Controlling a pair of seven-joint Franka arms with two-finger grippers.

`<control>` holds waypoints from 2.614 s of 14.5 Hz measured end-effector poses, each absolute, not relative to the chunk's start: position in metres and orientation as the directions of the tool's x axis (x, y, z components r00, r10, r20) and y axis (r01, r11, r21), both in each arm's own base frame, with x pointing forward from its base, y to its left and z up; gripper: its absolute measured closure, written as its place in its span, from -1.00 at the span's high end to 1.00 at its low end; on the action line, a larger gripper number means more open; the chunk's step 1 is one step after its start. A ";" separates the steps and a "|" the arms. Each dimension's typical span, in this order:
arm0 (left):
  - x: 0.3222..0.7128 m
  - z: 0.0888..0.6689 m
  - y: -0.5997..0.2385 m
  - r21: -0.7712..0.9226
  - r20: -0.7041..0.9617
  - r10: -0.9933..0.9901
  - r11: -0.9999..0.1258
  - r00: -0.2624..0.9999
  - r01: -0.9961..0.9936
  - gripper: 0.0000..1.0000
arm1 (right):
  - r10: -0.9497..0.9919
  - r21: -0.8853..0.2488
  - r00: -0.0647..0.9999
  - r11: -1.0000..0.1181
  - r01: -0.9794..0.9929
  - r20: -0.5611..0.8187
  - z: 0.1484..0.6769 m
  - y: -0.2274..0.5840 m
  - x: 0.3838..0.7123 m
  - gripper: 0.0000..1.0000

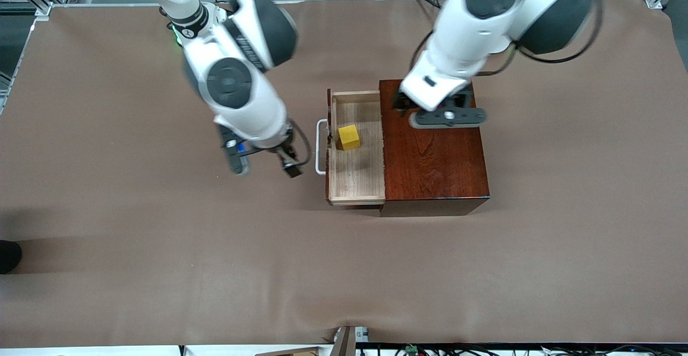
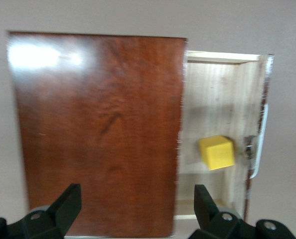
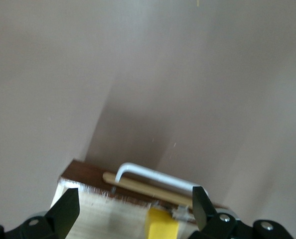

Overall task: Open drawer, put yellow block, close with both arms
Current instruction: 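Release the cube into the drawer while the left gripper moves toward the handle, then withdraw the right gripper while the left gripper lowers to the drawer handle, then push the drawer closed into the box with the left gripper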

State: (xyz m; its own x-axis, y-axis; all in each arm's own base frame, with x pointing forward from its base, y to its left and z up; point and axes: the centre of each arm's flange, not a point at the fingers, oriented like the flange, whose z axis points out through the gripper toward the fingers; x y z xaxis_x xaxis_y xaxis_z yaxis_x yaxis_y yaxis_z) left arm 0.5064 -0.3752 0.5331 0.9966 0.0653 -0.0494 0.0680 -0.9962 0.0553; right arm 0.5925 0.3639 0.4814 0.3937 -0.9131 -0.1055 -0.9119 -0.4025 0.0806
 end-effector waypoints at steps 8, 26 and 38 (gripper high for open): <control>0.493 0.458 -0.506 0.182 -0.043 0.425 -0.886 0.904 0.426 1.00 | -0.729 0.005 0.673 -0.679 -0.734 -0.122 0.544 0.236 0.624 1.00; 0.425 0.312 -0.656 0.358 0.020 0.758 -0.614 0.652 0.703 1.00 | -0.040 -0.082 0.989 -0.995 -0.052 -0.143 0.658 0.059 0.584 1.00; 0.434 0.289 -0.639 0.251 0.090 0.794 -0.602 0.601 0.758 1.00 | 0.090 -0.103 0.989 -0.992 0.078 -0.115 0.664 -0.002 0.549 1.00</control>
